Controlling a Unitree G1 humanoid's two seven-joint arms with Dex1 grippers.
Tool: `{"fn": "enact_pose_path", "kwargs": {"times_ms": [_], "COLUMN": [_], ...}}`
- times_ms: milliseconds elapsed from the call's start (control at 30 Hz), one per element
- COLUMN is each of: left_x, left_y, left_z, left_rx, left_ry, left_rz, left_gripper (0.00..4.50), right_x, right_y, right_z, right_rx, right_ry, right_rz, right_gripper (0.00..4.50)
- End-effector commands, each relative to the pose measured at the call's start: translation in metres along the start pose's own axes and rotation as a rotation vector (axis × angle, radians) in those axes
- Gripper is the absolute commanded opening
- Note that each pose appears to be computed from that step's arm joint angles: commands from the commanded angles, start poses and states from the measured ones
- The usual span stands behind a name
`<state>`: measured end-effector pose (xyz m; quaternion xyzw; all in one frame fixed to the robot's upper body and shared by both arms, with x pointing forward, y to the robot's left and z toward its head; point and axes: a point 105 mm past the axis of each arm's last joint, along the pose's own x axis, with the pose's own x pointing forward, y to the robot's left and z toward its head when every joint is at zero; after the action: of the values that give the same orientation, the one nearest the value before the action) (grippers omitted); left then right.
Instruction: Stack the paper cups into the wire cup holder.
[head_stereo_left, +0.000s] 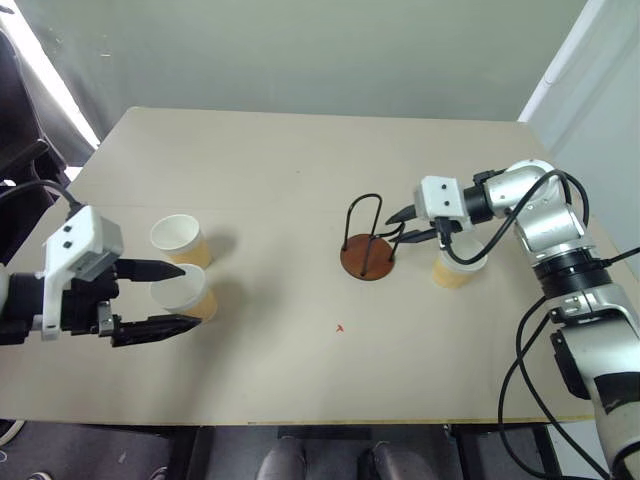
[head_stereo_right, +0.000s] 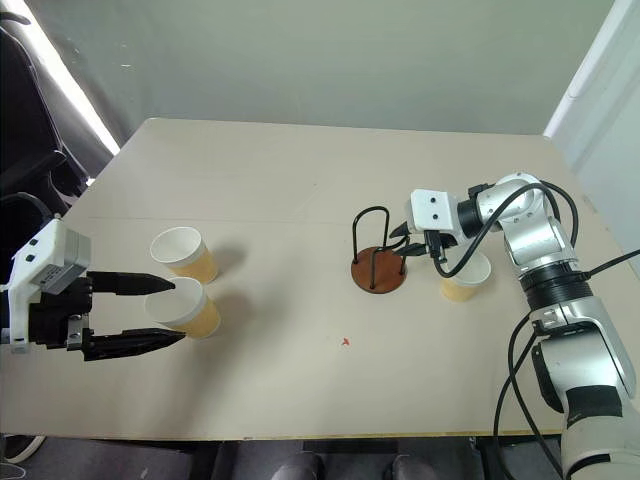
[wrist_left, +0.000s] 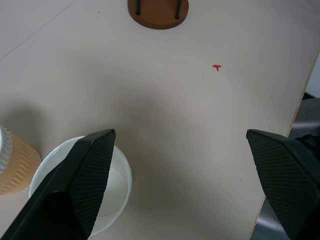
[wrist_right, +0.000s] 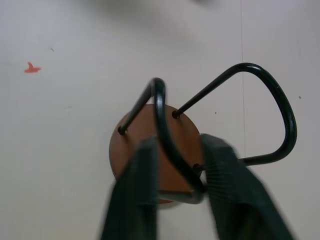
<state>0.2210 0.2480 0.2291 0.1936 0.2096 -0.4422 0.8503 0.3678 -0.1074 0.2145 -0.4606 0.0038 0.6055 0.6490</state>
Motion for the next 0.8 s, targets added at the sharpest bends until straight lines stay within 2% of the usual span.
{"fn": "enact_pose_path", "kwargs": {"times_ms": [33, 233, 333, 433, 800], "left_x": [-0.006, -0.005, -0.002, 0.0, 0.01], "left_y": [0.001, 0.005, 0.005, 0.006, 0.008], "left_z": [0.01, 0.011, 0.013, 0.013, 0.016], "left_rx": [0.046, 0.05, 0.055, 0.056, 0.066], "left_ry": [-0.013, -0.013, -0.019, -0.018, -0.029], "left_rz": [0.031, 0.027, 0.011, 0.002, -0.042], "left_gripper": [4.5, 4.5, 4.5, 4.5, 4.5], "right_x": [-0.013, -0.025, -0.032, -0.03, 0.004], "right_y": [-0.003, 0.013, 0.042, 0.062, 0.085], "right_z": [0.022, 0.052, 0.076, 0.081, 0.098], "right_rx": [-0.082, -0.118, -0.106, -0.076, -0.016], "right_ry": [-0.039, -0.123, -0.203, -0.208, -0.23], "right_rz": [0.021, 0.129, 0.246, 0.304, 0.257], "right_gripper": [0.01, 0.01, 0.01, 0.01, 0.01]}}
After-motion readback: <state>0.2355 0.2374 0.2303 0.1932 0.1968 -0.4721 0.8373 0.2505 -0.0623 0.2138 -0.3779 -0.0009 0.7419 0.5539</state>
